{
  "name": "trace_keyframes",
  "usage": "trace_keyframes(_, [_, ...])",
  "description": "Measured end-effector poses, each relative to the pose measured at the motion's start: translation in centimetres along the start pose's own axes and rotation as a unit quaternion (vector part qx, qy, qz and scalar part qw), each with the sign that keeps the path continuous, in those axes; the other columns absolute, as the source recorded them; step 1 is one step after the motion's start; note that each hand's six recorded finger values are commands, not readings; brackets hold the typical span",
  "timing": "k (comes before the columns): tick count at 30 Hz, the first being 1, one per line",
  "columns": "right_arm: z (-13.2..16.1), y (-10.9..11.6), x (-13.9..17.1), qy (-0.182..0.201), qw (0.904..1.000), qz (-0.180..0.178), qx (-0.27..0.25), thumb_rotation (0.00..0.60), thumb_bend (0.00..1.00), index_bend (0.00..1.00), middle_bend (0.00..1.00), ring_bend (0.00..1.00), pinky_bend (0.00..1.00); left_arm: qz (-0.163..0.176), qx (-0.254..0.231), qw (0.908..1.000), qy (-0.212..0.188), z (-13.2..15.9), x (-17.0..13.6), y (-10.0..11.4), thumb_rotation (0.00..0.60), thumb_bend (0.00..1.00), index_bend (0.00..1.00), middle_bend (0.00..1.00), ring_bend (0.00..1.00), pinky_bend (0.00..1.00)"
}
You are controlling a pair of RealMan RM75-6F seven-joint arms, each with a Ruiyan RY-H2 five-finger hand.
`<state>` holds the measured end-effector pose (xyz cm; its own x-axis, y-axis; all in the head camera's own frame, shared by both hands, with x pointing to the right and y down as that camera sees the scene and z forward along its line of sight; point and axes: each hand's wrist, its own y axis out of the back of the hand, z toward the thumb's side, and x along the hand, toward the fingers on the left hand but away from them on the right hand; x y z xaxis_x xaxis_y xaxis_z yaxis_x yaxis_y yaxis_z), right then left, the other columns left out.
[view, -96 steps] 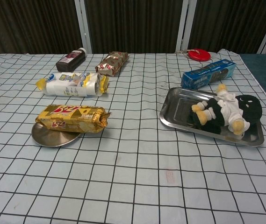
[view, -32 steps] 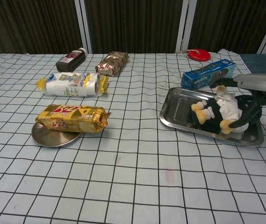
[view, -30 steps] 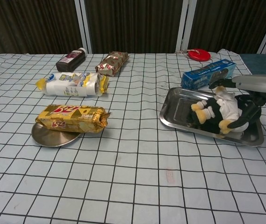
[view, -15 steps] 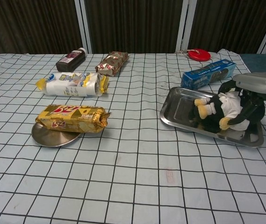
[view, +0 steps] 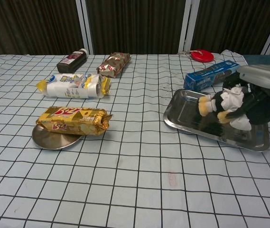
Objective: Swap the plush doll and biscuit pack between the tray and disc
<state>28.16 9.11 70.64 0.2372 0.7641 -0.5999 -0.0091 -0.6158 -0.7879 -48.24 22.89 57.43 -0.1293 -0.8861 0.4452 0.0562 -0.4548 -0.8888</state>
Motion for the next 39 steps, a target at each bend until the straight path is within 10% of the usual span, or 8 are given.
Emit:
trace_keyframes(11, [8.7, 3.7, -2.4, 0.134, 0.9871, -0.048, -0.073, 0.6, 0.36, 0.88, 0.7, 0.81, 0.75, -0.001, 0.007, 1.0, 0.0, 0.1, -0.1, 0.1, 0.6, 0.41, 0.26, 0.24, 0.17, 0.23])
trace_keyframes(22, [14.1, 2.8, -7.3, 0.169, 0.9807, -0.045, -0.087, 0.6, 0.36, 0.85, 0.7, 0.76, 0.72, -0.005, 0.008, 0.9999, -0.014, 0.4, -0.2, 0.1, 0.6, 0.41, 0.26, 0.24, 0.17, 0.23])
trace_keyframes(31, [16.3, 0.4, -8.7, 0.186, 0.976, 0.017, -0.113, 0.6, 0.2, 0.21, 0.11, 0.04, 0.3, -0.005, 0.006, 0.9999, -0.015, 0.4, -0.4, 0.1, 0.6, 0.41, 0.26, 0.24, 0.17, 0.23])
trace_keyframes(39, [15.4, 1.4, -7.9, 0.203, 0.9714, 0.02, -0.122, 0.6, 0.15, 0.0, 0.0, 0.0, 0.06, -0.008, 0.009, 0.9998, -0.013, 0.4, -0.3, 0.0, 0.6, 0.41, 0.26, 0.24, 0.17, 0.23])
